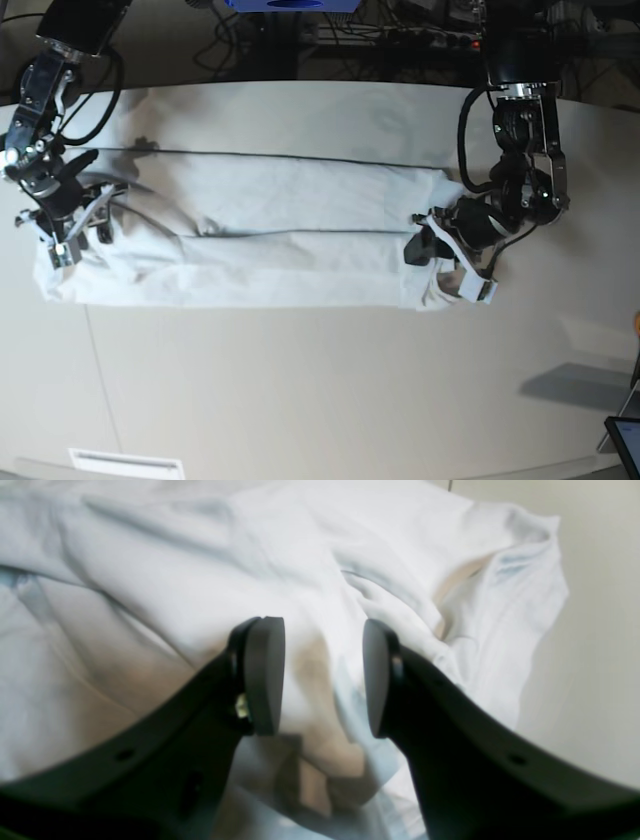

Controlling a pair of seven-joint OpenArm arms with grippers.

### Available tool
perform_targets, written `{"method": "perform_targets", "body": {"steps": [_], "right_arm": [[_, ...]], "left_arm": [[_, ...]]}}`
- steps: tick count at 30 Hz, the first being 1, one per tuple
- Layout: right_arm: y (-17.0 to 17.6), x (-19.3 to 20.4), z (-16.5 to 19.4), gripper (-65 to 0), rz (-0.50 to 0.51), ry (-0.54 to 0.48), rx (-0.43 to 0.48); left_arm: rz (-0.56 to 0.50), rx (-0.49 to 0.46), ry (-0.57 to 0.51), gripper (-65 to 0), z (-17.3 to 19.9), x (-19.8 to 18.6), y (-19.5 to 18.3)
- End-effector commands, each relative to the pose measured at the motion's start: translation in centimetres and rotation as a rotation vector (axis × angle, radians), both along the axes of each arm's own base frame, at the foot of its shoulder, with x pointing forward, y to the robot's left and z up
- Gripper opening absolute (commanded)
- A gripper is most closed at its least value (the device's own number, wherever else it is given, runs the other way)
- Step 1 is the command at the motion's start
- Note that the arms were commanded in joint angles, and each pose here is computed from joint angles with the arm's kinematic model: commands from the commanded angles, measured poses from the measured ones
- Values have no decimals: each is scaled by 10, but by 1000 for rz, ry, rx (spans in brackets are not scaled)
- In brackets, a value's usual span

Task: Fold the T-shirt properly
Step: 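Grasp the strip end with the left gripper and fold it toward the right gripper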

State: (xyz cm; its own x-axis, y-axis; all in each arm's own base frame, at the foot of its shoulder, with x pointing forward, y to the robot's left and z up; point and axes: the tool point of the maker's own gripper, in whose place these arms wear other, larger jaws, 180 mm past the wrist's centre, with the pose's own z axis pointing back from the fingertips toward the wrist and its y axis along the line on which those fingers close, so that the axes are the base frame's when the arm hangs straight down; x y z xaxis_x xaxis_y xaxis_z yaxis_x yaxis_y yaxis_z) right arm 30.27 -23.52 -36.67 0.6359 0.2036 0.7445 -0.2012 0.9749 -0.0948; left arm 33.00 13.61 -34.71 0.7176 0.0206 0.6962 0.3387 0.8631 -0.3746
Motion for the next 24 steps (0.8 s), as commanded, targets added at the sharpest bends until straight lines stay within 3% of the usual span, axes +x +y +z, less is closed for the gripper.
{"method": "perform_targets", "body": {"steps": [1,6,15,24], "right_arm": [[-2,9,14,-406,7,-53,-2],[-2,9,14,-406,7,-53,-2],[-2,7,13,-406,7,-47,-2],[-2,7,12,-406,7,-46,-2]], "left_arm": [[-11,-36,-59,-650,18,9,-10],[-5,-93,-19,-650,14,9,-38],[-113,-184,-43,-650,32,19,-108],[-154,-268,31,-650,29,30,-162]]}}
